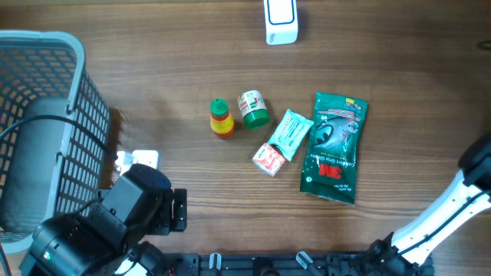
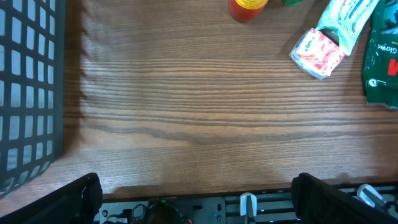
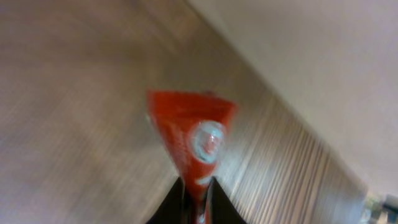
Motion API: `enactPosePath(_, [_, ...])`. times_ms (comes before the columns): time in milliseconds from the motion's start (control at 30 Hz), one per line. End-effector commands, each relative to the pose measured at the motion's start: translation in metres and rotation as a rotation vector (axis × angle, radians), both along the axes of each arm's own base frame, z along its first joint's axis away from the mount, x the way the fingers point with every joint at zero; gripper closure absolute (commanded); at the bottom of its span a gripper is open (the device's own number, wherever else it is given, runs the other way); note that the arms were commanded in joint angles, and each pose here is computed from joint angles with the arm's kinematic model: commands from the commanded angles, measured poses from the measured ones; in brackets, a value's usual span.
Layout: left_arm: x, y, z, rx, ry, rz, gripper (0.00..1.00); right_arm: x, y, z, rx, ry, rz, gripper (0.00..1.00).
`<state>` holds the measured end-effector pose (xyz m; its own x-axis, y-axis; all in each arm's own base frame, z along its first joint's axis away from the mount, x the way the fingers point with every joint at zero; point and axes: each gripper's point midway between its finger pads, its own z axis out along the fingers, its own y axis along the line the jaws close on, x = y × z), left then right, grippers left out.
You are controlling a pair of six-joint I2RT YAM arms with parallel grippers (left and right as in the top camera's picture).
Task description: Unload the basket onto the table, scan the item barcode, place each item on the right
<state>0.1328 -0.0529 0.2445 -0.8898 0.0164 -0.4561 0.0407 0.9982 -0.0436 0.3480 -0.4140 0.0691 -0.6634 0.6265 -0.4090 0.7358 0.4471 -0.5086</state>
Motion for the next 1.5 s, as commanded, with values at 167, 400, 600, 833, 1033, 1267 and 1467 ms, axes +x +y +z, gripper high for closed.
enactPosePath(167, [0.001,0.001,0.000,-0.003,-0.006,0.016,0.00,-0.015,0.006,0.053,0.074,-0.239,-0.163,0.00])
enactPosePath(400, [0.000,0.001,0.000,-0.003,-0.006,0.016,0.00,0.086,0.165,0.137,0.443,-0.577,0.237,0.00])
enactPosePath(600, [0.000,0.001,0.000,-0.003,-0.006,0.016,0.00,0.096,0.324,0.112,0.702,-0.397,0.368,0.00])
enactPosePath(833, [0.000,0.001,0.000,-0.003,-0.006,0.016,0.00,0.046,0.483,0.062,0.954,-0.094,0.474,0.01])
enactPosePath(1033, [0.001,0.001,0.000,-0.003,-0.006,0.016,0.00,0.001,0.537,0.028,1.006,0.066,0.425,0.08])
enactPosePath(1267, [0.000,0.001,0.000,-0.003,-0.006,0.016,0.00,-0.020,0.583,-0.024,1.066,0.075,0.451,0.29])
enactPosePath(1467, [0.000,0.001,0.000,-0.003,-0.006,0.016,0.00,-0.017,0.575,-0.055,1.000,0.012,0.400,0.40])
